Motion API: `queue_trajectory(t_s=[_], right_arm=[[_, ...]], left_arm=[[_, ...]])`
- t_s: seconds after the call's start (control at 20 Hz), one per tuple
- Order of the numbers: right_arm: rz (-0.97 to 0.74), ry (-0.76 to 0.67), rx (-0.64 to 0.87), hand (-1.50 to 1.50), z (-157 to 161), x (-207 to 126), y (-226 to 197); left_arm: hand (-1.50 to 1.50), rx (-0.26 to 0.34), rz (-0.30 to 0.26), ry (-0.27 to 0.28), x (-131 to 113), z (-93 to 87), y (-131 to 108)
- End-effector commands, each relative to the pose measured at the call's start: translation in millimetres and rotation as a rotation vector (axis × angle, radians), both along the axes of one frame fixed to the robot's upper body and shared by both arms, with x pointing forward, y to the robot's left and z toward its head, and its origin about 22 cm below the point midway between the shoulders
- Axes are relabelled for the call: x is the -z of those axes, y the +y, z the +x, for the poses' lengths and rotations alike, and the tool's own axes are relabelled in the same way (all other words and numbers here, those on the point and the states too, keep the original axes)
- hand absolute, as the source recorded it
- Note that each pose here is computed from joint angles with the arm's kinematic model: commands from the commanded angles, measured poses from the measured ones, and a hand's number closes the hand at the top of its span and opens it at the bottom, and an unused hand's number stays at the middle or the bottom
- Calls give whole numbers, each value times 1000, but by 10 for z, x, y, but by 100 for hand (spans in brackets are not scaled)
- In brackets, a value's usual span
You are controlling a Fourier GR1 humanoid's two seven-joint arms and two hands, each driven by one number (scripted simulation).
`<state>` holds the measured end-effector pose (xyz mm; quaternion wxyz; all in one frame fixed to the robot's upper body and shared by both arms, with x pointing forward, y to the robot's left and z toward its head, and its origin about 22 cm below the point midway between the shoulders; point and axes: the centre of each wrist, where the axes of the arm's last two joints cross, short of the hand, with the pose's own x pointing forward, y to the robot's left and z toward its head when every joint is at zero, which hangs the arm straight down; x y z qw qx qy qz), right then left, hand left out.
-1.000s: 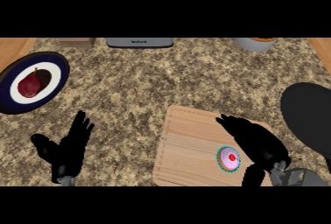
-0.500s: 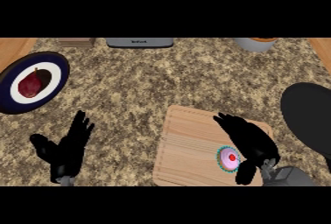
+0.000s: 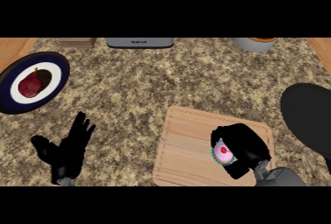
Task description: Pick the cupcake from the cutting board and place it in the pan
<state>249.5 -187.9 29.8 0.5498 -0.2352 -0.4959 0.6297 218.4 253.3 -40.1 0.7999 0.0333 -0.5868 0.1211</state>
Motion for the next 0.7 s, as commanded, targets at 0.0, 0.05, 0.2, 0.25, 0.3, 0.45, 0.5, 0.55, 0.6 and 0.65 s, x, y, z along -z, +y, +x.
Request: queue_trajectory(t_s=[0.0, 0.05, 0.2, 0.25, 0.3, 0.45, 0.5, 0.55, 0.6, 0.65], right_arm=[[28, -15, -13, 150, 3, 21, -154], [-3, -7, -17, 150, -40, 240, -137], [-36, -12, 204, 150, -80, 198, 106], [-28, -3, 283, 150, -63, 397, 97], [-16, 9, 365, 150, -161, 338, 309], [-39, -2, 464, 150, -35, 364, 371], [-35, 4, 467, 150, -255, 371, 516], [-39, -31, 471, 150, -110, 282, 629], [-56, -69, 473, 150, -141, 194, 380], [-63, -127, 470, 150, -265, 263, 438]], left_arm=[[0, -10, 2, 32, 17, -4, -93], [0, -7, -21, 24, -54, 4, -173], [0, 6, -8, 34, -27, 55, -82], [0, -7, 0, 21, 108, 6, -139], [0, -10, 17, 32, 33, -83, 13], [0, -12, 1, 28, 54, -53, 92], [0, -18, -8, 28, 7, -35, -49], [0, -1, -16, 21, 28, 112, -89], [0, -10, -6, 28, 120, 129, -31], [0, -24, -5, 39, -57, -87, -70]])
